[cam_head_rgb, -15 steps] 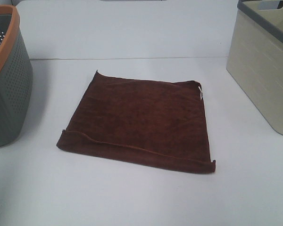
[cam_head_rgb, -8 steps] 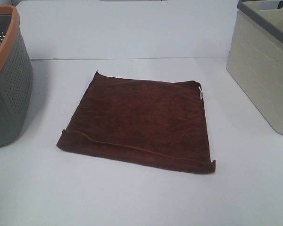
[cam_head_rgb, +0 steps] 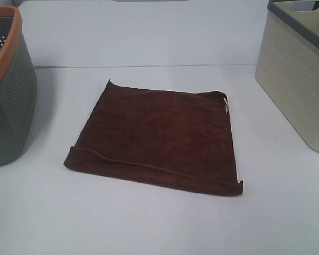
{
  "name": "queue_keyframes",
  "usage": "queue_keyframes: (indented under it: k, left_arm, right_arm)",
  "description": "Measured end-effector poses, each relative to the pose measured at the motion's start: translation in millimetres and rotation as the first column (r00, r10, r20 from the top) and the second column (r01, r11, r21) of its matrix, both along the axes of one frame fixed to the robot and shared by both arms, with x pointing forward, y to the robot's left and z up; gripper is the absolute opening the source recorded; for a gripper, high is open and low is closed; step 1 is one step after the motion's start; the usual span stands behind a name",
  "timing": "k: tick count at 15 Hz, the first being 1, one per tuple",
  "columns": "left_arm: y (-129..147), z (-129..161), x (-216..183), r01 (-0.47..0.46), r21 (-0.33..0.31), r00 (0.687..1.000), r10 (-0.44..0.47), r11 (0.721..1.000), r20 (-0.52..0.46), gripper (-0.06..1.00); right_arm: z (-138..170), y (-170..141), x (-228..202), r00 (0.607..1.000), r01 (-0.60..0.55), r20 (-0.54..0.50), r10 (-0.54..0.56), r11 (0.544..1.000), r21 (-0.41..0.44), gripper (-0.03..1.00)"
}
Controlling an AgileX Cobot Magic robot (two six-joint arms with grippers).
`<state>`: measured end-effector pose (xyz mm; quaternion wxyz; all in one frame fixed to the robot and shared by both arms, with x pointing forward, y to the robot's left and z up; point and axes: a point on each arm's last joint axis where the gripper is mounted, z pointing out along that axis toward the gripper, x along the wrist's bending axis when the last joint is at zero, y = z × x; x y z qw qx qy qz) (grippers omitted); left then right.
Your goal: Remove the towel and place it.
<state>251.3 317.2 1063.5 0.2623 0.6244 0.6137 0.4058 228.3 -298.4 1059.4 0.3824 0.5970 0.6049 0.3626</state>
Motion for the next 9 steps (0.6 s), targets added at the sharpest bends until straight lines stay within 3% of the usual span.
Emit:
queue_keyframes:
  k: [4,7,9]
  left_arm:
    - [-3.4,-5.8,-17.9,0.035,-0.018,0.991,-0.033,0.999,0.130,0.91]
    - [-14.1,-7.3,-18.6,0.131,-0.091,0.984,-0.118,0.987,0.133,0.91]
    - [-20.5,-7.7,-18.4,0.201,-0.104,0.973,-0.186,0.974,0.135,0.91]
  right_arm:
    - [-6.0,-0.1,4.1,1.000,0.000,-0.006,0.000,1.000,0.000,0.56]
    - [-6.0,-0.1,4.1,1.000,-0.001,-0.006,0.001,1.000,-0.002,0.56]
    - [-5.9,-0.1,4.1,1.000,-0.002,-0.005,0.002,1.000,-0.003,0.56]
